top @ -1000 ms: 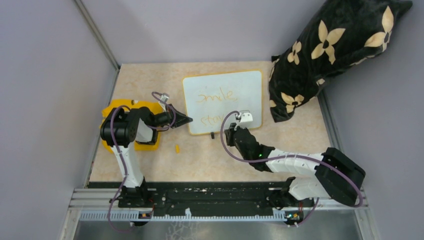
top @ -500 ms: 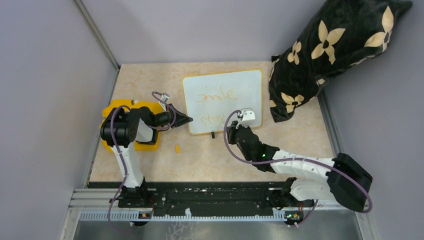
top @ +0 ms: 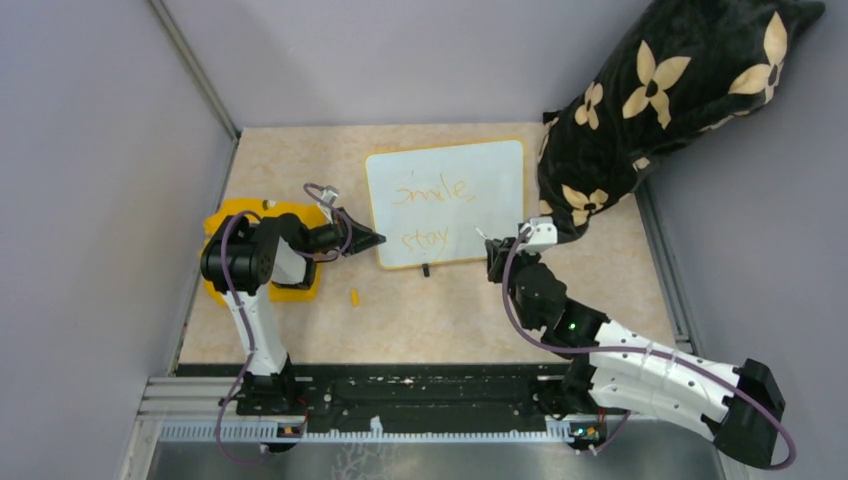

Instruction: Write a sentence on the whiteboard

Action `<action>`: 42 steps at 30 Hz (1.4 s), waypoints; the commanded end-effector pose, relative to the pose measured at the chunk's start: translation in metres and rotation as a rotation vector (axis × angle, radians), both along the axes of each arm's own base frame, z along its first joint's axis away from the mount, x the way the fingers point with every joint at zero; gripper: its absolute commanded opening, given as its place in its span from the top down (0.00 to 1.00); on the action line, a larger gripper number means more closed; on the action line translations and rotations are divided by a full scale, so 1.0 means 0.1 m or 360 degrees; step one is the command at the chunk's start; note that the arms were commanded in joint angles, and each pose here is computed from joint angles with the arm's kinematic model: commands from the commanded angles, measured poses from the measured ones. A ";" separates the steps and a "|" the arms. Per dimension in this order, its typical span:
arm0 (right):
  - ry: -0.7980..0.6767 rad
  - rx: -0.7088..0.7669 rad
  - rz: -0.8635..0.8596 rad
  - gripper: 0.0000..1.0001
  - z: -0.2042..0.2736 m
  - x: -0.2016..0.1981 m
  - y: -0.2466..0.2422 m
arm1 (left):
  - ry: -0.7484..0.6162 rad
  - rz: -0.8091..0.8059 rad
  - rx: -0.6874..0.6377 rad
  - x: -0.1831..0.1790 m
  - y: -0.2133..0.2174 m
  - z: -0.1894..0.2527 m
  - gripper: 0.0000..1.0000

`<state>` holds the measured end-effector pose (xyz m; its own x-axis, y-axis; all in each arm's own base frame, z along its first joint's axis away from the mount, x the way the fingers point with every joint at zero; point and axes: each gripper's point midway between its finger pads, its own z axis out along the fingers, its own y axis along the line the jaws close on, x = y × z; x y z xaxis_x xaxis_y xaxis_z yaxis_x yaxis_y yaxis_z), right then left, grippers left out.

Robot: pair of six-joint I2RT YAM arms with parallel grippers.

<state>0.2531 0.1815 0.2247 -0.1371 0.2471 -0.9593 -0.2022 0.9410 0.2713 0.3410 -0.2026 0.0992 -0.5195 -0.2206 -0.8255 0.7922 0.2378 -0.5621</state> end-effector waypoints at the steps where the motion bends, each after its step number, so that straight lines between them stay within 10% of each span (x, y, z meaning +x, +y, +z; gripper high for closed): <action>1: 0.0029 -0.0068 -0.0034 1.00 -0.12 -0.03 -0.09 | -0.0119 0.0033 0.0002 0.08 0.00 0.06 1.00; 42: -0.0115 -0.0098 0.0173 1.00 -0.07 0.20 0.41 | -0.0110 0.0036 0.0009 0.09 0.00 0.05 1.00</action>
